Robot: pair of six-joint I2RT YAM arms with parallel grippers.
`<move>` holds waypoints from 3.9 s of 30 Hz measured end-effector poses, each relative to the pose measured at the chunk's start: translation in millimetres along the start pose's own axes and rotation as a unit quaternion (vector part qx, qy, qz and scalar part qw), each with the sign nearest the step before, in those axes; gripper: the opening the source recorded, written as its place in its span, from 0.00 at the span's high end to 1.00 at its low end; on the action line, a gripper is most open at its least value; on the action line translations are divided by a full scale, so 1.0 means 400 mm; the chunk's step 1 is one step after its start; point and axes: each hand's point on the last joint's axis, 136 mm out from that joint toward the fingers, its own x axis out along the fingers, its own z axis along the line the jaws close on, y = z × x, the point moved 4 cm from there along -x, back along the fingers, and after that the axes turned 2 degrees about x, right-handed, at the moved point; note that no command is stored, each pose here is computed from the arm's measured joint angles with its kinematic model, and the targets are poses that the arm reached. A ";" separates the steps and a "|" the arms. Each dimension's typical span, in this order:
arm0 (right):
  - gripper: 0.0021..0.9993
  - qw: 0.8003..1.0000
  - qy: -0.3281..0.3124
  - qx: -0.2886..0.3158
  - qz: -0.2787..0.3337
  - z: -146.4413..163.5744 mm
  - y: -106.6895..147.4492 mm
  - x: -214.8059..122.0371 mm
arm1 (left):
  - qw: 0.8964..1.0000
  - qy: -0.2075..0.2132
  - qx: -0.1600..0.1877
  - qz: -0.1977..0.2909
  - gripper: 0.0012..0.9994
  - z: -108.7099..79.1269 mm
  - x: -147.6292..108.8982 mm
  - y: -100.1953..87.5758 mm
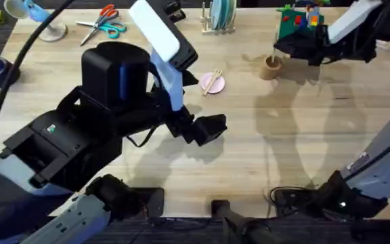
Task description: Pick up a utensil and set it on the pink plate, then put the other utensil in the container.
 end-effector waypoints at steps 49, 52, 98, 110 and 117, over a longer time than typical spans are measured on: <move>0.35 0.992 -0.021 0.122 0.029 0.022 0.021 -0.008 | 1.000 0.000 0.000 0.000 0.00 0.000 0.000 0.000; 0.30 0.989 -0.027 0.132 0.055 0.026 -0.027 -0.023 | 1.000 0.000 0.000 0.000 0.01 0.000 0.000 0.000; 0.00 0.850 0.284 0.255 0.363 0.442 -0.234 -0.156 | 1.000 0.006 -0.008 0.022 0.00 -0.007 -0.001 0.023; 0.00 0.818 0.420 0.225 0.322 0.553 -0.213 -0.215 | 1.000 0.006 -0.008 0.022 0.00 -0.007 0.000 0.023; 0.00 0.810 0.426 0.243 0.322 0.578 -0.156 -0.214 | 1.000 0.006 -0.008 0.022 0.00 -0.007 0.000 0.023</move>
